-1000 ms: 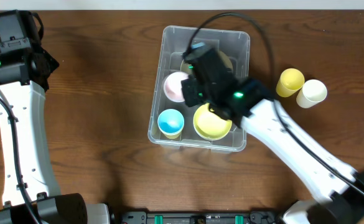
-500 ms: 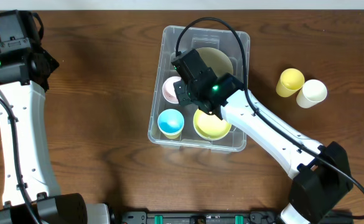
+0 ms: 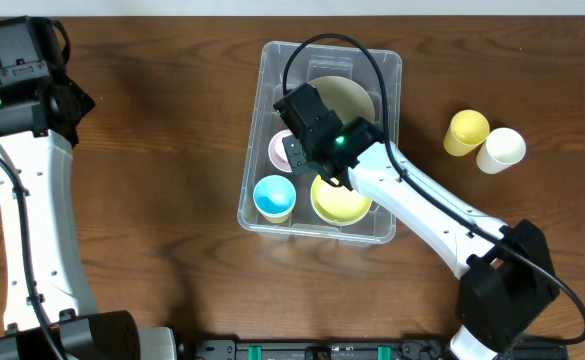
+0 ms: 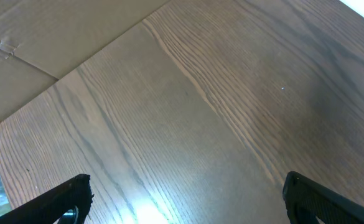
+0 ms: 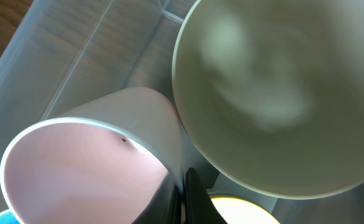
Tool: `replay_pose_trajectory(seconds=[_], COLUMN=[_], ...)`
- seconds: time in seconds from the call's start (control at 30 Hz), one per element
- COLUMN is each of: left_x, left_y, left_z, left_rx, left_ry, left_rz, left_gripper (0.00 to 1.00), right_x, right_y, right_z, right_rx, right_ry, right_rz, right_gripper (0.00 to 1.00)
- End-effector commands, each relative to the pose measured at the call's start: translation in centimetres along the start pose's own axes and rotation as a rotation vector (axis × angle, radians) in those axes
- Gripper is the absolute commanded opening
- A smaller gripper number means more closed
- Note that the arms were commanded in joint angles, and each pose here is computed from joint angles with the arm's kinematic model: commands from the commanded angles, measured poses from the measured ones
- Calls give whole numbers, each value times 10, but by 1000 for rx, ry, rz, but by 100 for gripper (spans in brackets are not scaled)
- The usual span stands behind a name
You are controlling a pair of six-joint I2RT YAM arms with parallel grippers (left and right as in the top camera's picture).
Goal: Pack container
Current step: 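Lower the pink cup into the container beside the stacked bowls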
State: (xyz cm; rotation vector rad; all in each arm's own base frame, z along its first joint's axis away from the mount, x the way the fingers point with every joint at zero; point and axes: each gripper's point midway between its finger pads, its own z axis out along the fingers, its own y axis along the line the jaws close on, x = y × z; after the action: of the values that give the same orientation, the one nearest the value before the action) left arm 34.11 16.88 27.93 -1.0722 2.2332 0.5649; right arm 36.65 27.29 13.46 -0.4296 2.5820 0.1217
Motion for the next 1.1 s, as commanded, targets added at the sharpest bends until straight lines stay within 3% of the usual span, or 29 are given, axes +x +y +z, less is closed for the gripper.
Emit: replay_pose_trajectory(seconds=[0.0, 1.07], left_x=[-2, -2], left_y=[3, 3], left_z=[1, 1], left_rx=[-16, -16], left_ry=[-6, -5], left_rz=[-10, -10], left_gripper=[98, 98], right_x=[-3, 22], right_y=[-2, 10], right_z=[-1, 31], right_rx=[17, -50], right_ry=[-11, 80], right_rz=[8, 18], right_gripper=[1, 2])
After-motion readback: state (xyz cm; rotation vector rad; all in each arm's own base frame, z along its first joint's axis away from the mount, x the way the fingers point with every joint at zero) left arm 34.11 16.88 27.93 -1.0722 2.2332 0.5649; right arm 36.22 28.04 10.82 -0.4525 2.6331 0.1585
